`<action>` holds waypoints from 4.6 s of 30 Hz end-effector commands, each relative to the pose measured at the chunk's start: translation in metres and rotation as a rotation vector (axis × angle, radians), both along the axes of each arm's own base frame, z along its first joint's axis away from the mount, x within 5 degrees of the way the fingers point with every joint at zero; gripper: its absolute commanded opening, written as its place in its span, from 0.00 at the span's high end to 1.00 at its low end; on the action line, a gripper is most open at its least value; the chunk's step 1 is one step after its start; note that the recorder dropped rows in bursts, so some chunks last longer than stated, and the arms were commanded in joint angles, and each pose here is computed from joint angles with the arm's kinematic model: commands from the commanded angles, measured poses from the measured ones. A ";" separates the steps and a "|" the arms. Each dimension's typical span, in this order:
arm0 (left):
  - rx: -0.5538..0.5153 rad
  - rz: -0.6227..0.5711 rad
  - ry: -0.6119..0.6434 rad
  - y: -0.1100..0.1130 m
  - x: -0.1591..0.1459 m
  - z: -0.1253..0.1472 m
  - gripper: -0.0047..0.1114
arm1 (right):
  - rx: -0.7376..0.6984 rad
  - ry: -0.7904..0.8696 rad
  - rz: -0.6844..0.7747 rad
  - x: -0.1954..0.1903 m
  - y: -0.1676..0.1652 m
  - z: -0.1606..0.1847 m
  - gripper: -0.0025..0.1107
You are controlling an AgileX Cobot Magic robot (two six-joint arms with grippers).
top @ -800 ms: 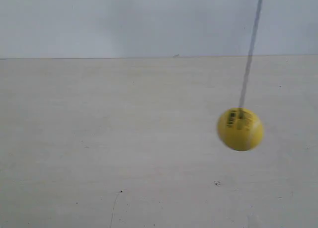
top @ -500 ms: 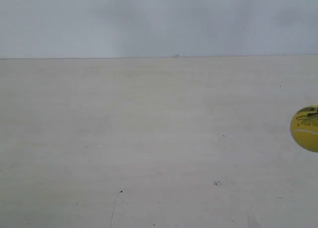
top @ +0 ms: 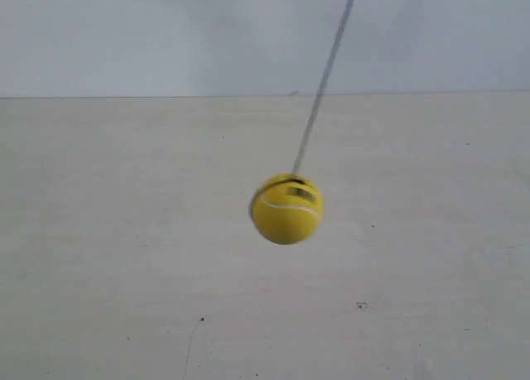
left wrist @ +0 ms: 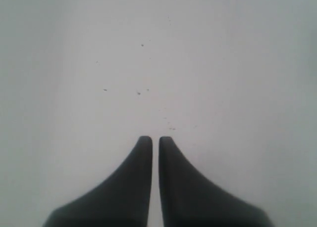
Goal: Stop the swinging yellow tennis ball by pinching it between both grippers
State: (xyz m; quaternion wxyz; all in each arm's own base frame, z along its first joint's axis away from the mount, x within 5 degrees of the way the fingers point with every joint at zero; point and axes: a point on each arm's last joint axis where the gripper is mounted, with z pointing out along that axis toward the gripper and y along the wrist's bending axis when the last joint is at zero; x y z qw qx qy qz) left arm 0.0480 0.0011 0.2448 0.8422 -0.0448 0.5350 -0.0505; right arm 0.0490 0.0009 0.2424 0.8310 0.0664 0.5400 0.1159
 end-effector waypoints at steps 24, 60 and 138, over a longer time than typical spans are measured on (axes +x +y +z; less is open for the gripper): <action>0.183 -1.002 0.377 -0.076 0.062 0.026 0.92 | -0.148 0.172 0.671 0.036 0.058 0.024 0.98; 0.306 -1.162 0.499 -0.161 0.110 -0.052 0.92 | -0.283 0.420 0.993 0.089 0.078 -0.036 0.98; 0.332 -1.065 0.489 -0.207 0.139 -0.078 0.92 | -0.386 0.542 0.721 0.102 0.086 -0.050 0.98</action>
